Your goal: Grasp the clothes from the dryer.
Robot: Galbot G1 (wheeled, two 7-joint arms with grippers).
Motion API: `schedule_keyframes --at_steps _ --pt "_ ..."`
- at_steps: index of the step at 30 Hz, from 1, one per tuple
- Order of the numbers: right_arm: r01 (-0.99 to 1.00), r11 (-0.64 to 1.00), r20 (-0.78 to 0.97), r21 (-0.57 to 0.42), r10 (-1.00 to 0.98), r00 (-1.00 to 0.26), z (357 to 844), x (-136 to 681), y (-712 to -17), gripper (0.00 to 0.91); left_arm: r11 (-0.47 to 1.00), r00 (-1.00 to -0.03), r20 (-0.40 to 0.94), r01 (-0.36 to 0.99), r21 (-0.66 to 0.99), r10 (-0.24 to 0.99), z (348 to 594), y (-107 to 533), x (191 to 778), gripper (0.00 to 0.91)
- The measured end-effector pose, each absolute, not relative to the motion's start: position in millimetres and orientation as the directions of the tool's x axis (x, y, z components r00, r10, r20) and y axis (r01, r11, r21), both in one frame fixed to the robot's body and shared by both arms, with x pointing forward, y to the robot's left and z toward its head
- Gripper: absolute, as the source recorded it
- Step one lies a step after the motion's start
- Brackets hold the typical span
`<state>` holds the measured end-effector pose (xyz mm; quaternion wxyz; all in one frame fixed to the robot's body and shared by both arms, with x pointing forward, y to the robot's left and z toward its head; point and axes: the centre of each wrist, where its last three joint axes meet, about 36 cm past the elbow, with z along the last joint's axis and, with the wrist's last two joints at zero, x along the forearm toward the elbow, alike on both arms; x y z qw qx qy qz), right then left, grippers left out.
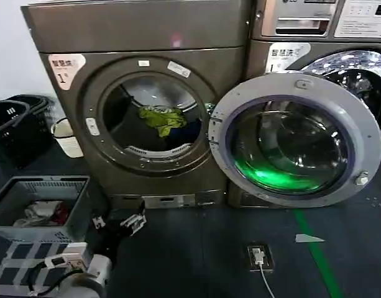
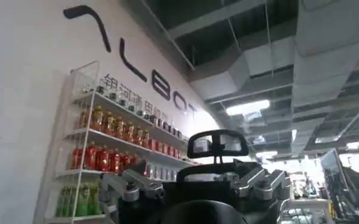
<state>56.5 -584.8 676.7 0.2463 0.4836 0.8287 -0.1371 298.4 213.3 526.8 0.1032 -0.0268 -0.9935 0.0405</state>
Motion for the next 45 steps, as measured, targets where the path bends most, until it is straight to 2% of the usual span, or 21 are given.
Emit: schedule_keyframes --at_steps 45 --pt "0.858 0.514 -0.548 0.014 0.722 -0.423 675.3 57.5 -587.1 0.907 0.997 -0.978 0.204 0.032 -0.069 0.045 531.0 215.3 287.4 0.907"
